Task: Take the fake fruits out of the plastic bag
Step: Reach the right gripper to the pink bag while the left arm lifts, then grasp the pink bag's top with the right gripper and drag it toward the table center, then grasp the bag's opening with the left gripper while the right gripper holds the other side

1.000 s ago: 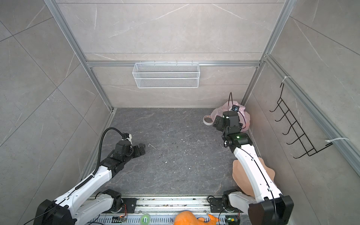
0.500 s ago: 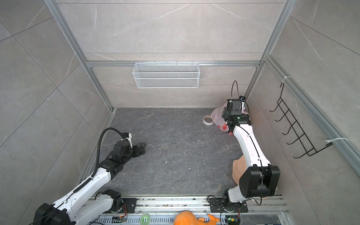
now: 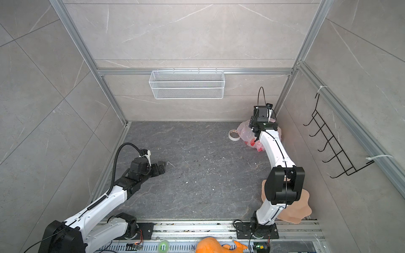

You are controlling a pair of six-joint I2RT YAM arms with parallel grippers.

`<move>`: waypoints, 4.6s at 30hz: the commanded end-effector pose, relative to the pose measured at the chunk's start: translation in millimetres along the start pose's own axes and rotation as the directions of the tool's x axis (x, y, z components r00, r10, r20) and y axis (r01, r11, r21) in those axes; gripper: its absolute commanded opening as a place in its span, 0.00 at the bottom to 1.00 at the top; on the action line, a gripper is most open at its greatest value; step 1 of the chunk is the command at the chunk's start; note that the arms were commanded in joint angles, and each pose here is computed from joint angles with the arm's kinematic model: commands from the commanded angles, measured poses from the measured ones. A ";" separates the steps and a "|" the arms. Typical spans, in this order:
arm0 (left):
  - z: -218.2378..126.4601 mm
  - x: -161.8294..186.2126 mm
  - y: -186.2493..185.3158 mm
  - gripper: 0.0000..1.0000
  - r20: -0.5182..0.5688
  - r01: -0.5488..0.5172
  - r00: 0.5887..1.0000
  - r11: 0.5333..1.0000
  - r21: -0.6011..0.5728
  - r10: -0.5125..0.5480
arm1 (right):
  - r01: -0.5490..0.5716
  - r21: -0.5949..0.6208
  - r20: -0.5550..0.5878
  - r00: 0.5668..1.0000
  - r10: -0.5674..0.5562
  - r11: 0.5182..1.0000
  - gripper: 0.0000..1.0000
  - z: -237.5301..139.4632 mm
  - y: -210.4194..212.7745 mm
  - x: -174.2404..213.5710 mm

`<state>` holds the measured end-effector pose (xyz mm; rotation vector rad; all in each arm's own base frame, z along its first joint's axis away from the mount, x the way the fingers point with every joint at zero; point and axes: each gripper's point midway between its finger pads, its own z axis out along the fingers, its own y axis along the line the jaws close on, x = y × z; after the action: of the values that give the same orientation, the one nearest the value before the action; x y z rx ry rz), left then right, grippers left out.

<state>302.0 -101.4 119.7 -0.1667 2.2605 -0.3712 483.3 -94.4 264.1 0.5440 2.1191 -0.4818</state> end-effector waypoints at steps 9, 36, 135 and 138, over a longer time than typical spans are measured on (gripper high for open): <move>7.1 -13.2 -11.7 1.00 0.020 -0.028 0.999 0.999 0.027 0.028 | 0.019 0.200 -0.016 1.000 -0.016 0.980 1.00 25.6 -33.6 -7.6; 16.6 -9.0 -9.1 1.00 -0.006 -0.037 0.999 0.999 0.009 0.037 | -0.086 -0.085 -0.015 0.996 0.085 0.993 0.00 -0.3 -1.0 14.0; -156.3 -75.7 -131.9 0.94 -0.013 -0.339 0.941 0.934 -0.111 0.339 | 0.215 -0.884 0.152 0.972 -0.181 0.415 0.82 -378.3 219.5 164.8; -154.8 -80.5 -130.7 0.90 0.027 -0.312 0.948 0.942 -0.125 0.317 | 0.210 -0.903 0.141 0.969 -0.204 0.374 0.80 -384.6 232.3 171.2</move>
<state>233.1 -195.5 294.2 0.2293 2.3016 -0.1098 268.0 313.3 298.8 -0.3767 2.0523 0.5200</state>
